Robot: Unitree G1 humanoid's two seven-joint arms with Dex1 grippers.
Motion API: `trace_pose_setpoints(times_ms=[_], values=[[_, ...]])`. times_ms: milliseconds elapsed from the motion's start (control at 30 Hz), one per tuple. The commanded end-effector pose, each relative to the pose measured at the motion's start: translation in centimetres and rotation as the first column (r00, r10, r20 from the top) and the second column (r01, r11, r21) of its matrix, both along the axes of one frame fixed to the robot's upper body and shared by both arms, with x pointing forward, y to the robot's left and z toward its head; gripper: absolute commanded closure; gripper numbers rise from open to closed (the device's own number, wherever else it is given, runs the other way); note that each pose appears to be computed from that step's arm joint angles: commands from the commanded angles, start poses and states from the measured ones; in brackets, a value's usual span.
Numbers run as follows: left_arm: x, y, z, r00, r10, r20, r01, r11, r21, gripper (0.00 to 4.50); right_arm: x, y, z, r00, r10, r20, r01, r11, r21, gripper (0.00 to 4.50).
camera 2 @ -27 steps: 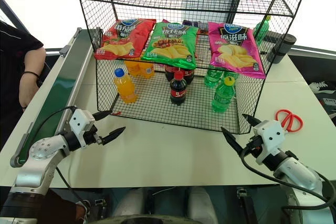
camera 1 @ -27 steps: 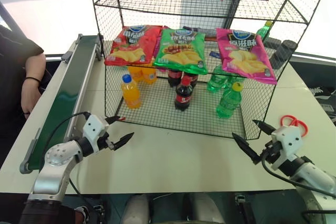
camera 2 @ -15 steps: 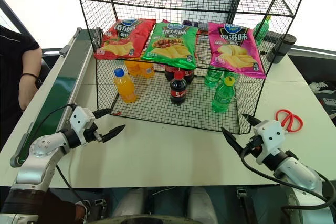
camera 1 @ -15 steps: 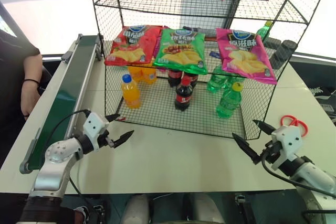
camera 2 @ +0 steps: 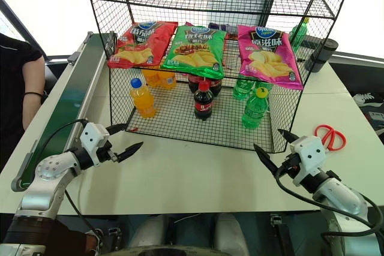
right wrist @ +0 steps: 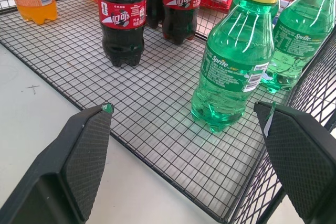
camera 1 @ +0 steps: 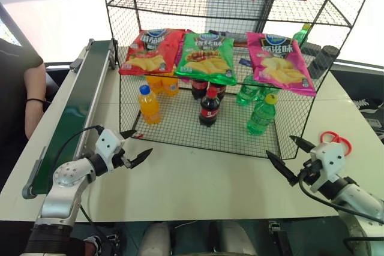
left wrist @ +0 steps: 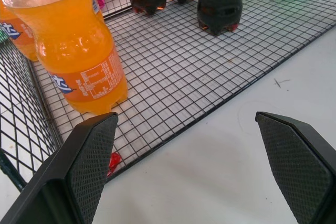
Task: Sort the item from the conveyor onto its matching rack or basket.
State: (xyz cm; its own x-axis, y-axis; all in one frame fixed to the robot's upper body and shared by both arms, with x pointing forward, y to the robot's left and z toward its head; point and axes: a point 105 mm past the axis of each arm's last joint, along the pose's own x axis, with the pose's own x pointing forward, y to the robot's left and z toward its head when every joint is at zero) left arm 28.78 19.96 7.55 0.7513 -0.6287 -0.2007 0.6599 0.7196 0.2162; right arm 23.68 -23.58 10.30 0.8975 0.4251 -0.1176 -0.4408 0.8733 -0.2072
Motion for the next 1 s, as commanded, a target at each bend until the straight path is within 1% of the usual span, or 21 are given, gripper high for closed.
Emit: trace_pose_setpoints(times_ms=[33, 800, 1000], values=[[0.21, -0.04, 0.69, 0.999, 0.0, 0.04, 0.0, 1.0, 0.004, 0.0, 0.17, 0.05, 1.03, 0.999, 0.013, 0.042, -0.012, 1.0, -0.013, 0.04], [0.27, -0.5, 0.52, 0.999, -0.005, 0.036, 0.005, 1.0, -0.002, 0.0, 0.08, 0.67, 0.68, 0.999, 0.023, 0.038, -0.023, 1.0, -0.004, 0.04], [0.59, -0.47, 0.74, 0.999, 0.008, 0.042, -0.007, 1.0, -0.012, 0.0, 0.52, 0.88, 0.93, 0.998, 0.032, 0.046, -0.032, 0.999, -0.007, 0.04]])
